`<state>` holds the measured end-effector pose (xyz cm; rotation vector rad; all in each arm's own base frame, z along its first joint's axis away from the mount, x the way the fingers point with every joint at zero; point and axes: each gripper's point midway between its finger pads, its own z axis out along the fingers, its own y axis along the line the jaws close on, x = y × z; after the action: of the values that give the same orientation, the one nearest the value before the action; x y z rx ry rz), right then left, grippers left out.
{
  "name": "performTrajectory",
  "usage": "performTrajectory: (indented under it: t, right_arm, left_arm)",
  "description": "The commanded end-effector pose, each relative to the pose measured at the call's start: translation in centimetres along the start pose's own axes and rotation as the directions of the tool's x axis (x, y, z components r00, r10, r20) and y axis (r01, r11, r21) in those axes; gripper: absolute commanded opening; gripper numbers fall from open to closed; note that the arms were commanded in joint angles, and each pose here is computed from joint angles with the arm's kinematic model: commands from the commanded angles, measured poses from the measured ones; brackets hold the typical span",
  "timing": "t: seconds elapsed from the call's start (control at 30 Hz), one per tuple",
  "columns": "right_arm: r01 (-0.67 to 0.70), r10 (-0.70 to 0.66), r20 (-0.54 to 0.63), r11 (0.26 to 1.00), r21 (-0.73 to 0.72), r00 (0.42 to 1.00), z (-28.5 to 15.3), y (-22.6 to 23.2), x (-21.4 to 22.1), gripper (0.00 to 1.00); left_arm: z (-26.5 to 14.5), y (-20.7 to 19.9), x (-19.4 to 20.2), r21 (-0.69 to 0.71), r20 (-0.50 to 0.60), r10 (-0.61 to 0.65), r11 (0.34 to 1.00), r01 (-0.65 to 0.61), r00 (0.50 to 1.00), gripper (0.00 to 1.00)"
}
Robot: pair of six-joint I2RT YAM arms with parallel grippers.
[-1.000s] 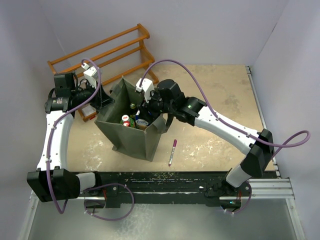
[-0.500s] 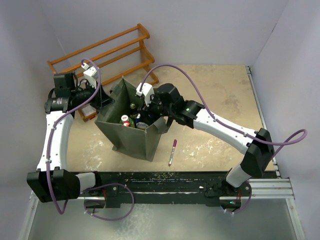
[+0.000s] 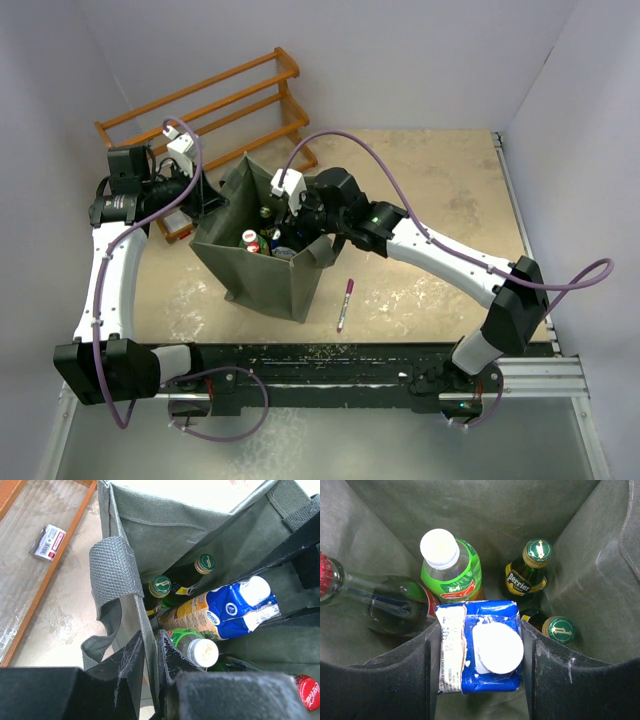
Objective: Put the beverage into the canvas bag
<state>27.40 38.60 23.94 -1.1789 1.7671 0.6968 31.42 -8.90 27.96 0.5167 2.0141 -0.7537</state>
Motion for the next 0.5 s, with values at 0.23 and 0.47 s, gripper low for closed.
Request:
performTrajectory:
  t: [0.23,0.47]
  right_arm:
    - [0.081,-0.083,0.244,0.997,0.02,0.966,-2.4,-0.7,-8.9,0.74]
    - [0.083,-0.079,0.283,0.997,-0.003,0.956,-3.2,-0.2,-11.0,0.8]
  left_arm:
    - [-0.5,-0.3,-0.8,-0.006,0.032,0.06,0.998,-0.06,0.998,0.19]
    - [-0.6,-0.3,-0.8,-0.007,0.031,0.061,0.998,-0.061,0.998,0.19]
